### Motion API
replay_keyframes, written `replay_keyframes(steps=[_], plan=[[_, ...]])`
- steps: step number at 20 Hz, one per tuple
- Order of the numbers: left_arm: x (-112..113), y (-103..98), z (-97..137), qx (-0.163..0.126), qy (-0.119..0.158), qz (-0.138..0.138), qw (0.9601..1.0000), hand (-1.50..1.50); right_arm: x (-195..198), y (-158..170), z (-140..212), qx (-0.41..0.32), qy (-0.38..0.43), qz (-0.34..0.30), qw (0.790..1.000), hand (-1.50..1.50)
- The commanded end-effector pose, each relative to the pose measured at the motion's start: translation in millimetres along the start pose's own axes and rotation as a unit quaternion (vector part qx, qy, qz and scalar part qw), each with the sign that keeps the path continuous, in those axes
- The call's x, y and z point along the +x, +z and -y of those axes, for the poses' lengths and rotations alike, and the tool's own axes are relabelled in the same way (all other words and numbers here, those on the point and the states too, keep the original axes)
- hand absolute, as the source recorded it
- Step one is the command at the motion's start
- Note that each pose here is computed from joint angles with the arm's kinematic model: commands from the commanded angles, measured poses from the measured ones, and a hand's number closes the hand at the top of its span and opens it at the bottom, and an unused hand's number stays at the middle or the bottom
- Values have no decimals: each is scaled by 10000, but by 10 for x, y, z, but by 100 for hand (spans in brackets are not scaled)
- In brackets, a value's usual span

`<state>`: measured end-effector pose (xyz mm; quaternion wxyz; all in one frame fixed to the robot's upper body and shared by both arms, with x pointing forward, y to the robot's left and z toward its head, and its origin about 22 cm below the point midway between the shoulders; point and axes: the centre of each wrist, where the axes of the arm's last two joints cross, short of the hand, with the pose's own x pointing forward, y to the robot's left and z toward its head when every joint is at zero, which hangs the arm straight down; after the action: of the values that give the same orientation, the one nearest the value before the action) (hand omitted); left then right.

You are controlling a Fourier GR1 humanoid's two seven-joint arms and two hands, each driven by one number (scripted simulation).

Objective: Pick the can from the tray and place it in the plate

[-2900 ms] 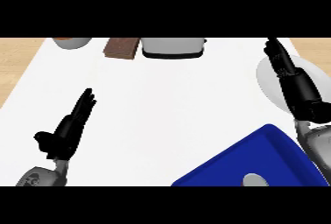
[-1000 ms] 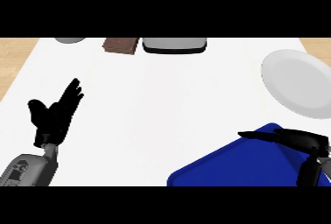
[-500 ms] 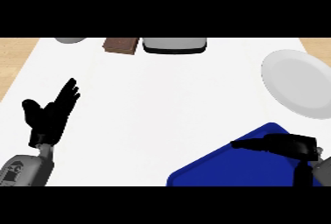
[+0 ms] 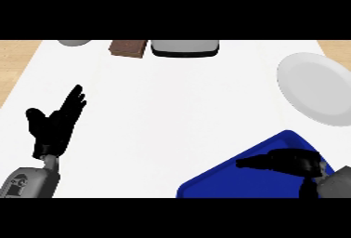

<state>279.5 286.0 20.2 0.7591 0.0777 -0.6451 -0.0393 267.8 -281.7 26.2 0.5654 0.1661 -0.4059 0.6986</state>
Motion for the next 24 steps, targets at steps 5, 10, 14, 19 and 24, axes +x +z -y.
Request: replay_keyframes(steps=[5, 10, 14, 19, 24], plan=[[174, 38, -38, 132, -13, 79, 9999, 0, 112, -298, -263, 304, 90, 50, 9995, -150], [-156, -68, 42, 35, 96, -56, 9999, 0, -65, -379, -465, 507, 289, -36, 9983, -150], [187, -49, -4, -13, -24, 74, 10000, 0, -6, -473, -416, 878, 442, 133, 9951, 150], [-7, -23, 58, 58, -14, -8, 10000, 0, 44, -365, -399, 881, 521, 601, 9929, 150], [-37, 36, 99, -17, 16, -35, 10000, 0, 91, -250, -413, 683, 358, 673, 9948, 150]])
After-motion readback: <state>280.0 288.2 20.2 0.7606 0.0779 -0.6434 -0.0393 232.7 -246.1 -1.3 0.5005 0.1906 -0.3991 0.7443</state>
